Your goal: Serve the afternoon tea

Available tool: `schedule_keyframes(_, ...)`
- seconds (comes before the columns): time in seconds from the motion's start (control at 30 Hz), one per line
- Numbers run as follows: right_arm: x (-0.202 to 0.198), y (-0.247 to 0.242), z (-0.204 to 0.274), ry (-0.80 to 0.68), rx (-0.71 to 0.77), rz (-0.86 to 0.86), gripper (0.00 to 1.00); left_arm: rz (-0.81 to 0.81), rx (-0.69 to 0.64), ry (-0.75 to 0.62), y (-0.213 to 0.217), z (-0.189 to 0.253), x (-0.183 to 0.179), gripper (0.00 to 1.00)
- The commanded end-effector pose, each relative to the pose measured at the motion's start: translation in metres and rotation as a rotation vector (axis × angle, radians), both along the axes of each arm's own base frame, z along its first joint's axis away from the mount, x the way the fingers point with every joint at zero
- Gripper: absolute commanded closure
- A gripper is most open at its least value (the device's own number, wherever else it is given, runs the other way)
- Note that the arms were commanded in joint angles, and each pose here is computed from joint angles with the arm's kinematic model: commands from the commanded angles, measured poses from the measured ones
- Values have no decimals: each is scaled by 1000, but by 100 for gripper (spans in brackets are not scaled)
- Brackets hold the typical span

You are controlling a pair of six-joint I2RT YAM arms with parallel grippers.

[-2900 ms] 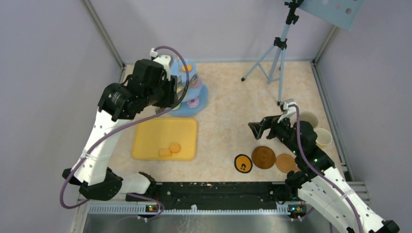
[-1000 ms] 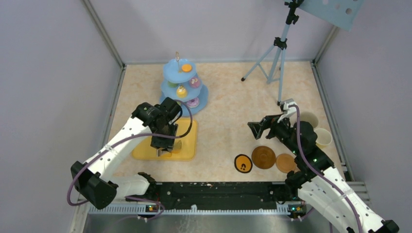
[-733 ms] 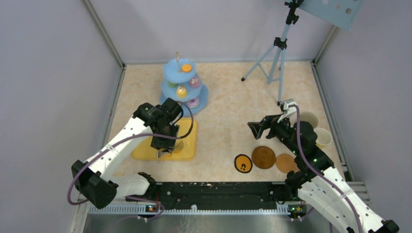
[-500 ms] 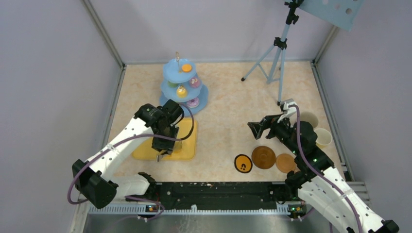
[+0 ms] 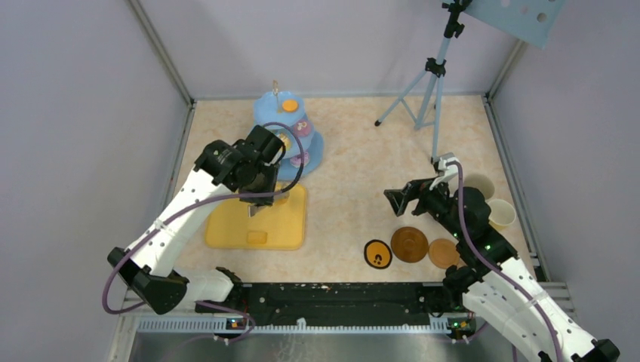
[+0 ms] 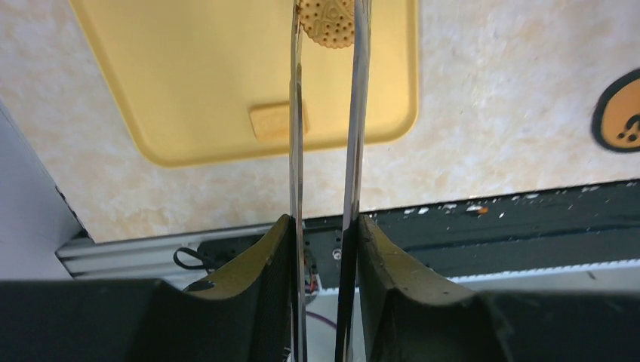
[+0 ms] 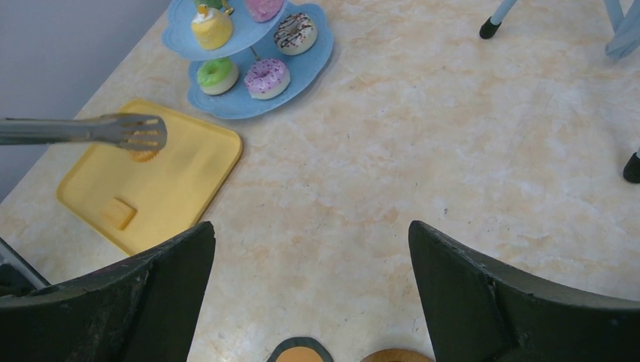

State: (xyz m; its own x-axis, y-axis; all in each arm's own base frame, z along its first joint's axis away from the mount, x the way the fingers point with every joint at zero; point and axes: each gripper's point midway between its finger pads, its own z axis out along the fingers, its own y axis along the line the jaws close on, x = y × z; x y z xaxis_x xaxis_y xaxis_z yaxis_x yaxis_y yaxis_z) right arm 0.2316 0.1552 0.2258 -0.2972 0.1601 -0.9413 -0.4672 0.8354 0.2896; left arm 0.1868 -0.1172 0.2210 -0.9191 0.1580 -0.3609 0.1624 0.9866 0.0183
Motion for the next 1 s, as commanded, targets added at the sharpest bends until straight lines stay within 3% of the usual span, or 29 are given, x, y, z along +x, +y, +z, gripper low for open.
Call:
schedule_keyframes(0.0, 1, 4, 15, -35, 26, 10, 3, 41, -16, -138, -3, 35, 26, 68)
schedule_keyframes(0.27, 2, 4, 17, -42, 30, 12, 3, 145, -103, -569, 5, 151, 77, 68)
schedule_keyframes(0.37, 2, 5, 19, -40, 30, 14, 3, 161, -111, -671, 3, 178, 96, 67)
schedule_keyframes(0.67, 0, 0, 18, -34, 23, -3, 3, 209, 50, -737, 26, 184, 140, 66)
schedule_keyframes(0.97, 3, 3, 16, -23, 15, 1, 3, 197, -20, -741, 18, 164, 183, 66)
